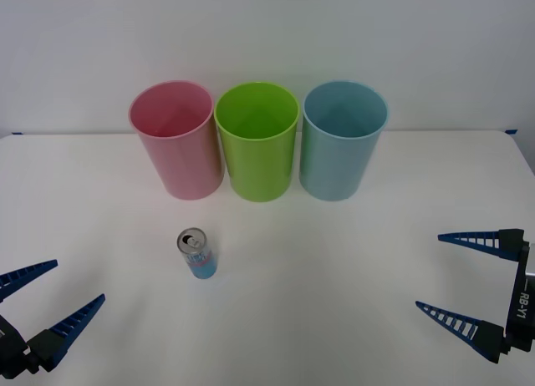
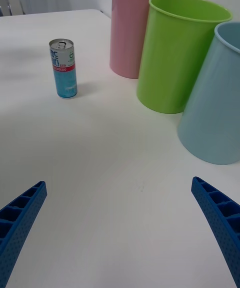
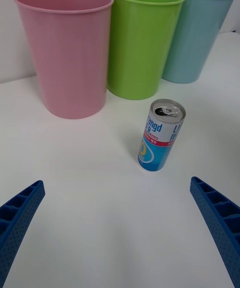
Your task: Put cans in the blue bin and PET bottles in the pink bin and trash in the green bin.
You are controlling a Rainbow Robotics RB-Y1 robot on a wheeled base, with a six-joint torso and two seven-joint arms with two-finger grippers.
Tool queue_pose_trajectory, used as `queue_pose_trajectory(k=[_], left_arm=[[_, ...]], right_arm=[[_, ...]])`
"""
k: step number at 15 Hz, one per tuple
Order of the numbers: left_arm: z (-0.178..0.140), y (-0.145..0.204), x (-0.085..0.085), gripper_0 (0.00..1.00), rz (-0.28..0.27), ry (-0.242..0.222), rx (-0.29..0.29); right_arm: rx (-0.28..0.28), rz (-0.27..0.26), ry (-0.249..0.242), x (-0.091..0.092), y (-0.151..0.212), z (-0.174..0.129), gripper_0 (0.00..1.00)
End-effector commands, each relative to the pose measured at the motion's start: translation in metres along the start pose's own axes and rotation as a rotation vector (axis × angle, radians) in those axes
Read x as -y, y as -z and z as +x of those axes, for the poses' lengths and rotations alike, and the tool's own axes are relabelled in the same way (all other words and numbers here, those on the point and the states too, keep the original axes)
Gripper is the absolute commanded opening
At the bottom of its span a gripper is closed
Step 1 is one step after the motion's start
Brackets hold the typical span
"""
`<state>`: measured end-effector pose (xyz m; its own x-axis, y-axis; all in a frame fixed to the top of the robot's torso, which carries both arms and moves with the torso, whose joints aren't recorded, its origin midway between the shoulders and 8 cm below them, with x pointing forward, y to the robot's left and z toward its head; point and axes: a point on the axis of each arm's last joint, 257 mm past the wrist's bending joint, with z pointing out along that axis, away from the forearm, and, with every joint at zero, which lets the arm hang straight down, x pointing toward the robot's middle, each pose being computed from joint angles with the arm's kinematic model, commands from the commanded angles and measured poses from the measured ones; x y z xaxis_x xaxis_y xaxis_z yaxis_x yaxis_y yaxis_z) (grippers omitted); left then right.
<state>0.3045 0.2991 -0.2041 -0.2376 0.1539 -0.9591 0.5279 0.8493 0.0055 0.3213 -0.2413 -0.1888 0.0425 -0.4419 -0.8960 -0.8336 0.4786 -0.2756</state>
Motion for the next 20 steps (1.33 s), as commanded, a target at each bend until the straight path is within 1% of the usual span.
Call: queue_pose_trajectory(k=[1, 5, 7, 10, 12, 15, 16, 18, 19, 20], left_arm=[[0.005, 0.003, 0.002, 1.00, -0.008, 0.023, -0.003], [0.002, 0.003, 0.005, 1.00, -0.003, 0.017, 0.015], [0.003, 0.001, 0.004, 1.00, -0.003, -0.001, 0.040], [0.006, -0.003, 0.001, 1.00, 0.008, -0.064, 0.085], [0.012, -0.005, -0.002, 1.00, 0.015, -0.093, 0.103], [0.022, -0.004, -0.006, 1.00, 0.020, -0.110, 0.097], [0.026, -0.002, -0.008, 1.00, 0.019, -0.122, 0.090], [0.036, 0.000, -0.010, 1.00, 0.030, -0.115, 0.065], [0.042, 0.000, -0.009, 1.00, 0.045, -0.096, 0.057], [0.046, -0.002, -0.010, 1.00, 0.048, -0.083, 0.050]], right_arm=[[0.000, 0.000, 0.000, 0.000, 0.000, 0.000, 1.00], [0.000, 0.000, 0.000, 0.000, 0.000, 0.000, 1.00], [0.000, 0.000, 0.000, 0.000, 0.000, 0.000, 1.00], [0.000, 0.000, 0.000, 0.000, 0.000, 0.000, 1.00], [0.000, 0.000, 0.000, 0.000, 0.000, 0.000, 1.00], [0.000, 0.000, 0.000, 0.000, 0.000, 0.000, 1.00], [0.000, 0.000, 0.000, 0.000, 0.000, 0.000, 1.00], [0.000, 0.000, 0.000, 0.000, 0.000, 0.000, 1.00], [0.000, 0.000, 0.000, 0.000, 0.000, 0.000, 1.00], [0.000, 0.000, 0.000, 0.000, 0.000, 0.000, 1.00]])
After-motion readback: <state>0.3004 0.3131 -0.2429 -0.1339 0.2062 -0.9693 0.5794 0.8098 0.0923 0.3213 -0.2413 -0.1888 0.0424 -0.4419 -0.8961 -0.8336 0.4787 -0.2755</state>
